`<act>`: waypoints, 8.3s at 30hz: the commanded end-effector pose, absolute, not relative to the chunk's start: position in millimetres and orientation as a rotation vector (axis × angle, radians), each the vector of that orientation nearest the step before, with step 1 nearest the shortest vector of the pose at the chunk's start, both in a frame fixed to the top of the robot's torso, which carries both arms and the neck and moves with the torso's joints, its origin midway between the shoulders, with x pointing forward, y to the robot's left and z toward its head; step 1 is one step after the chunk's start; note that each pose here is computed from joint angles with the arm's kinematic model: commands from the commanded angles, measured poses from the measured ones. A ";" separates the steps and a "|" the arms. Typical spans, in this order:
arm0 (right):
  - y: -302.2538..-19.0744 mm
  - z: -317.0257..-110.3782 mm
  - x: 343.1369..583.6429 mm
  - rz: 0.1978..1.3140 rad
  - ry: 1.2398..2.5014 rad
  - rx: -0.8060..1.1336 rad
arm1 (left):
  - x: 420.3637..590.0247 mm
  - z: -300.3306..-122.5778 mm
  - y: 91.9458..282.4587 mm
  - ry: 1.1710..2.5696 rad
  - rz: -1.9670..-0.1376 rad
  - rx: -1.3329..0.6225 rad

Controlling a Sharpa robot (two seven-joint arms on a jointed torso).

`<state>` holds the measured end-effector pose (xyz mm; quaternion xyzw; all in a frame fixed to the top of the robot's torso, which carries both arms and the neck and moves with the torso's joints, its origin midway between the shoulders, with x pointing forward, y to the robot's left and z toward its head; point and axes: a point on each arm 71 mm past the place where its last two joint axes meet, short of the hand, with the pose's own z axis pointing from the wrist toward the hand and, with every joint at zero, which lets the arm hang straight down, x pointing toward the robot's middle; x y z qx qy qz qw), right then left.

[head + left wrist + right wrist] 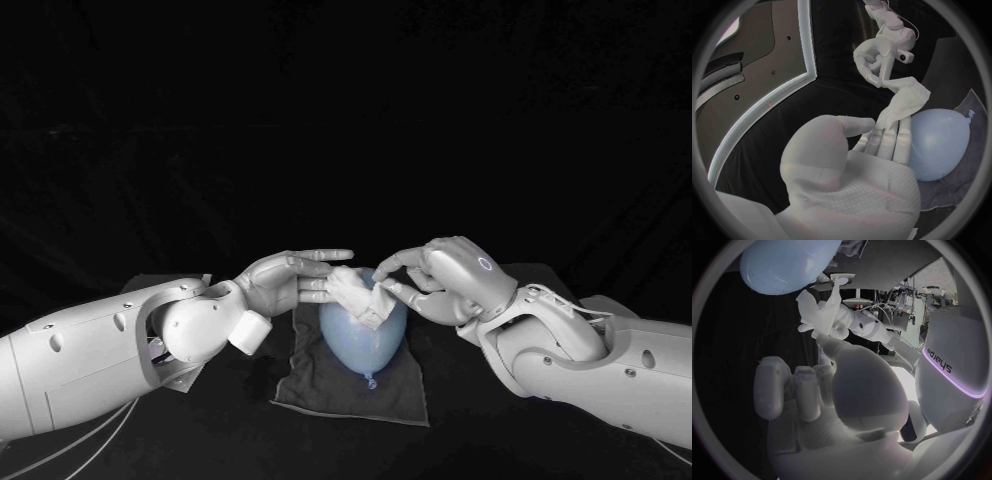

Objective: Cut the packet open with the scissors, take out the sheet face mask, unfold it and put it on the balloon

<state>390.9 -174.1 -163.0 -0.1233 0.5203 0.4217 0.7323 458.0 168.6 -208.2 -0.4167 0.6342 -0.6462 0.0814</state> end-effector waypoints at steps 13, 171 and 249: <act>-173.9 -160.8 389.5 0.926 1.125 -0.276 | 457.7 -204.9 165.8 1.875 -1.996 -1.226; -154.8 -75.8 442.5 0.914 1.026 -0.272 | 471.2 -221.8 122.6 1.705 -2.109 -1.528; -202.0 -131.5 419.7 0.804 1.226 -0.197 | 468.0 -221.6 145.5 1.751 -2.046 -1.414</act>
